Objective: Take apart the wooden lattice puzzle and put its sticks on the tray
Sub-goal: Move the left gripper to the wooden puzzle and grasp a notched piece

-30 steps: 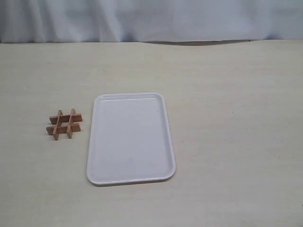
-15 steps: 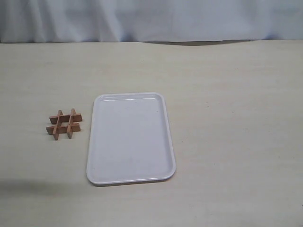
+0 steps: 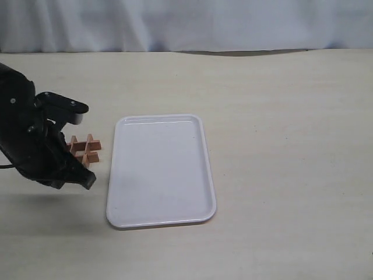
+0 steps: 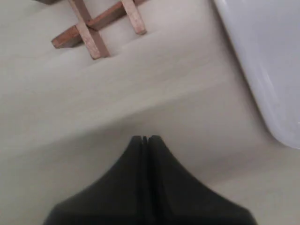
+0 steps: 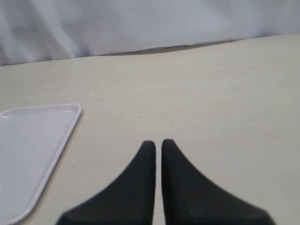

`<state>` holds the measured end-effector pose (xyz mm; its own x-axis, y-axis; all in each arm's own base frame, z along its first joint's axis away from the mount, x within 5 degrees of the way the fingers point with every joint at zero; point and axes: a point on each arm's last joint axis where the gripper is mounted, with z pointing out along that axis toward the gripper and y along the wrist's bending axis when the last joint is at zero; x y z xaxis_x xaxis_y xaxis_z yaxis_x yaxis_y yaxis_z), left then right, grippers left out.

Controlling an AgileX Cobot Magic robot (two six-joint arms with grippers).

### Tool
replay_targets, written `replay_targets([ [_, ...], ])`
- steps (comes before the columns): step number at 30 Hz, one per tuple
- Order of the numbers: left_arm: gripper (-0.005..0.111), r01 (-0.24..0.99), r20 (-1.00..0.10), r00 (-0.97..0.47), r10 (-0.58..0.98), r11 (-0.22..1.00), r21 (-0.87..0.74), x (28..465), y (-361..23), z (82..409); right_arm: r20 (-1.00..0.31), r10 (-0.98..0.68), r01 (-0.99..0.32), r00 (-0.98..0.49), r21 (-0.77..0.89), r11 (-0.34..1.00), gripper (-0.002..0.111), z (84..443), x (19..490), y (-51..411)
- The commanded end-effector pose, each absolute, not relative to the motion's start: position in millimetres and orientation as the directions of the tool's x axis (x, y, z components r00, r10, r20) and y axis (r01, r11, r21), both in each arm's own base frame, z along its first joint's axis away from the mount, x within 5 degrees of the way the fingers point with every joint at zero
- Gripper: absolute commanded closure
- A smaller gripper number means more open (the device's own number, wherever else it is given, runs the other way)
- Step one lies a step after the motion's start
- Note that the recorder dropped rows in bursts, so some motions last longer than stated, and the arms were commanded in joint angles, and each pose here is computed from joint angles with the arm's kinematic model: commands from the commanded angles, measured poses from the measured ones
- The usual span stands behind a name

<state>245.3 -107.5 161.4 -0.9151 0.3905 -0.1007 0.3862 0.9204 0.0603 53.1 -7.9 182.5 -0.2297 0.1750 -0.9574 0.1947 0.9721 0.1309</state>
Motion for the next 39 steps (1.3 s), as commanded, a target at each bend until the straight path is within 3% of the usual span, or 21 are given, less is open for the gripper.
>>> replay_targets([
  [1,0.107,0.388,-0.099,-0.914,0.392,0.92,0.058,252.4,-113.8,147.7,-0.959,0.169,0.191,-0.228,0.126,0.973,0.104,182.1,52.9,-7.8],
  [5,0.1,0.389,-0.125,-0.911,0.393,0.92,0.054,255.3,-115.5,145.8,-0.959,0.169,0.191,-0.228,0.126,0.973,0.104,182.1,52.9,-7.8],
  [10,0.072,0.351,-0.151,-0.923,0.355,0.935,0.05,258.6,-113.6,146.1,-0.959,0.169,0.191,-0.228,0.126,0.973,0.104,182.1,52.9,-7.8],
  [13,0.061,0.294,-0.158,-0.941,0.298,0.955,0.046,262.3,-106.4,145.7,-0.959,0.169,0.191,-0.228,0.126,0.973,0.104,182.1,52.9,-7.8],
  [21,0.061,0.235,-0.201,-0.95,0.237,0.971,0.037,268.9,-101.7,142.4,-0.959,0.169,0.191,-0.228,0.126,0.973,0.104,182.1,52.9,-7.8],
  [28,0.061,0.227,-0.17,-0.956,0.237,0.971,0.078,274.2,-100.2,120.2,-0.959,0.169,0.191,-0.228,0.126,0.973,0.104,182.1,52.9,-7.8],
  [39,0.061,0.175,-0.257,-0.947,0.191,0.981,0.084,285.4,-101.9,108.7,-0.959,0.169,0.191,-0.228,0.126,0.973,0.104,182.1,52.9,-7.8],
])
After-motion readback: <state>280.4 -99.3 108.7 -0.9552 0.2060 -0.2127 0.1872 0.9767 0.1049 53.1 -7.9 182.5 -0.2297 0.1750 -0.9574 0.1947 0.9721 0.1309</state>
